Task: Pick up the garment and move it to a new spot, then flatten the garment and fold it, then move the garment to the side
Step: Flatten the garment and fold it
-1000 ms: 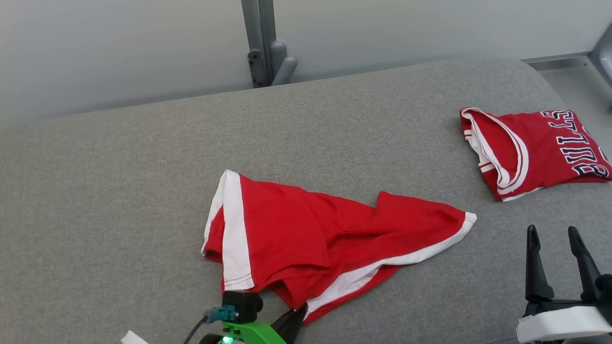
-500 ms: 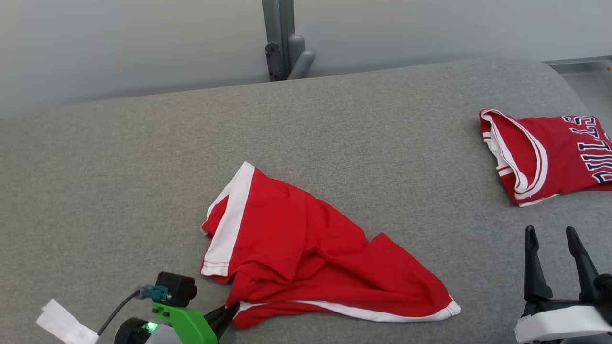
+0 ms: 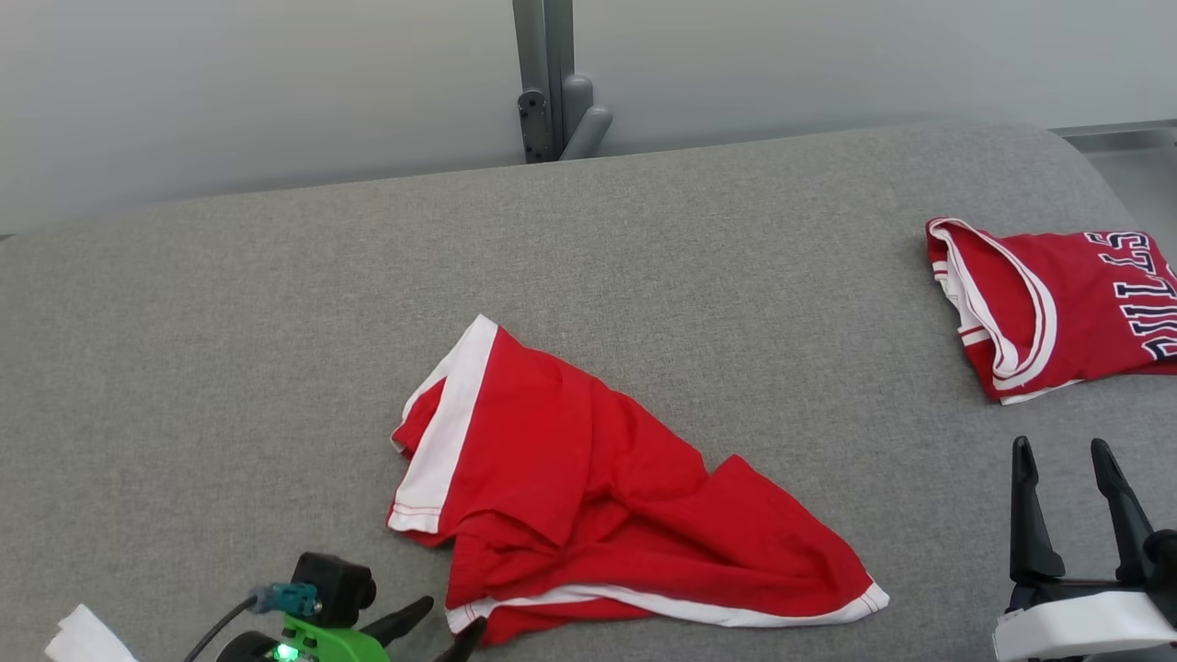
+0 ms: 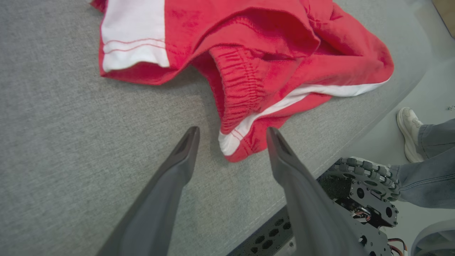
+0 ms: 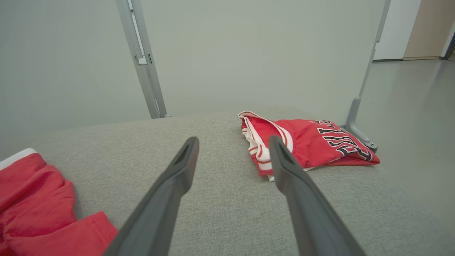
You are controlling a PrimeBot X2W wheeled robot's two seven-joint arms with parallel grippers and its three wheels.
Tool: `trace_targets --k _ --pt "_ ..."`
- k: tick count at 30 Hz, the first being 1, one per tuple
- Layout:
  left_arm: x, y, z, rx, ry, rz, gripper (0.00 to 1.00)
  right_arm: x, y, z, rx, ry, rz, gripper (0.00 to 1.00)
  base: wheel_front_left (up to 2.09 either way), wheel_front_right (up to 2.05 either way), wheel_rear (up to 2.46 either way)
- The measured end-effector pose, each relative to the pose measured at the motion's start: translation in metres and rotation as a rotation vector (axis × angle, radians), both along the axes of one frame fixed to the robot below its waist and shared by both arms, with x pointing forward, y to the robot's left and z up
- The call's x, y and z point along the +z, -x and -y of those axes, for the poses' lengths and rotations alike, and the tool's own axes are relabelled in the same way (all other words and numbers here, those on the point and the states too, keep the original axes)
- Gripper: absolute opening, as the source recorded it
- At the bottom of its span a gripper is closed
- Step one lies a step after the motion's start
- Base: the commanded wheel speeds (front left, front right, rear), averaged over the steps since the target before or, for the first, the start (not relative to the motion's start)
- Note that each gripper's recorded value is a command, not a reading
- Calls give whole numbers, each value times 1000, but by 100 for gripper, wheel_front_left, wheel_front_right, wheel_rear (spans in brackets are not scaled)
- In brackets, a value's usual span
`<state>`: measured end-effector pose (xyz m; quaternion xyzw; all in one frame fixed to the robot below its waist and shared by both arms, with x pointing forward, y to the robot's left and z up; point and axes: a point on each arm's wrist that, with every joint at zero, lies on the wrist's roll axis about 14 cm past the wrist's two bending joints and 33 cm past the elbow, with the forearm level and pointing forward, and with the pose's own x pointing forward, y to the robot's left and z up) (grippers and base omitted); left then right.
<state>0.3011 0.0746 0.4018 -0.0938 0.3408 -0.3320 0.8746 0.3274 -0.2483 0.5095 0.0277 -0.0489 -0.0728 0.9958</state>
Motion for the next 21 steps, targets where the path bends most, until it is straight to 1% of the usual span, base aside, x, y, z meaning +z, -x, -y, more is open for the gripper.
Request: trace_targets --k 3,8,12,14,21 --pt "9 3 0 42 23 41 100 4 3 3 -10 9 11 100 0 0 0" --pt "34 -5 -17 213 59 205 100 9 11 9 -26 23 26 100 0 0 0" --pt "49 -5 -31 329 80 337 100 18 9 10 -24 37 51 100 0 0 0" --pt "50 -3 -39 365 61 385 100 19 9 8 -18 39 56 100 0 0 0" --pt "56 -3 -63 513 32 467 100 21 8 1 5 49 59 100 0 0 0"
